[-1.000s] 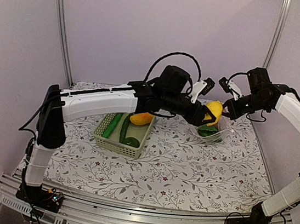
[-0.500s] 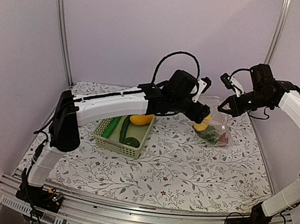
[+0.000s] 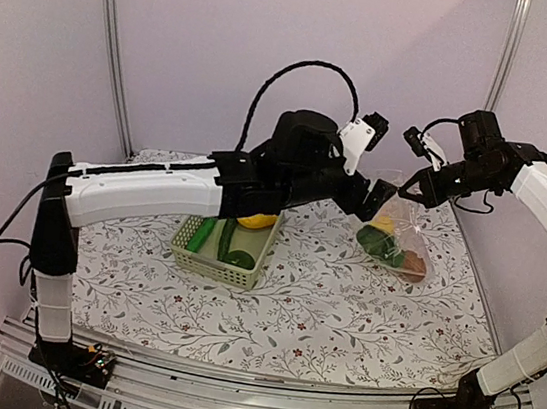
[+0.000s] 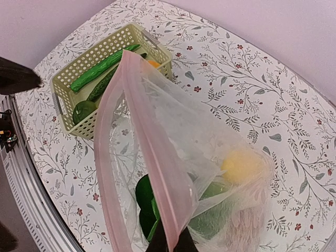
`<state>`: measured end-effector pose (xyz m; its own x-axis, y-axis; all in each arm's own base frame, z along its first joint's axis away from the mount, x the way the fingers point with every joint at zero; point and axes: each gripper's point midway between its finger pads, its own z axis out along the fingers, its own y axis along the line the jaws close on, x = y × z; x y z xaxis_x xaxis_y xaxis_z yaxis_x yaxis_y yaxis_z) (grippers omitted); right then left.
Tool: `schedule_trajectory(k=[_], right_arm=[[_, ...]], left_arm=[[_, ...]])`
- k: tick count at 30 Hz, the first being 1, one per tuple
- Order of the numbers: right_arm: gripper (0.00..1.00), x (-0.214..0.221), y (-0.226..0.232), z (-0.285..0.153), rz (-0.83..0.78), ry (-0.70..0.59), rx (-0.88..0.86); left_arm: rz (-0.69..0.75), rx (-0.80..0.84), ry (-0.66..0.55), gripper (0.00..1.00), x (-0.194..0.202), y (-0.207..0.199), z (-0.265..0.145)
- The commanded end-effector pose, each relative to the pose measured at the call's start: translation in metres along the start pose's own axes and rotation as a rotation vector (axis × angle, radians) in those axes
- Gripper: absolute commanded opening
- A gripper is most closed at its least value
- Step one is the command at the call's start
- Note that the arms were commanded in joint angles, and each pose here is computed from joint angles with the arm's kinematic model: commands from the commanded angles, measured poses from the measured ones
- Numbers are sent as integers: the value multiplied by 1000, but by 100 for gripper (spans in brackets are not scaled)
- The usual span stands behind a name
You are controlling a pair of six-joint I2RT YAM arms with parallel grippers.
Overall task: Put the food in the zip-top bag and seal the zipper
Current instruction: Place the fake fruit in the zipper food storage bag, then pick up the fake fruit from the bin.
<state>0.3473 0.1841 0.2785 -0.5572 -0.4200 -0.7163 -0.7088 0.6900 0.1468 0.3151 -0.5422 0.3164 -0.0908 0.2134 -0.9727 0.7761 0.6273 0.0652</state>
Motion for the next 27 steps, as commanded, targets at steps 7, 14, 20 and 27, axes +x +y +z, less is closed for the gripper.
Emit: schedule_trajectory(k=[7,14,20,27], right_arm=[[0,5,-12,5,-7,17,62],[0,10,-12,-7,-40,6,107],[0,20,-9,-10,-50,14,110],[0,23,-6,-11,-58,12,101]], left_arm=[[-42,-206,-88,100,-24,54,-73],[-103,-338,177,100,77,113,-92],[-210,-357,402,96,148,142,-97],[-362,-280,645,87,206,150,-105]])
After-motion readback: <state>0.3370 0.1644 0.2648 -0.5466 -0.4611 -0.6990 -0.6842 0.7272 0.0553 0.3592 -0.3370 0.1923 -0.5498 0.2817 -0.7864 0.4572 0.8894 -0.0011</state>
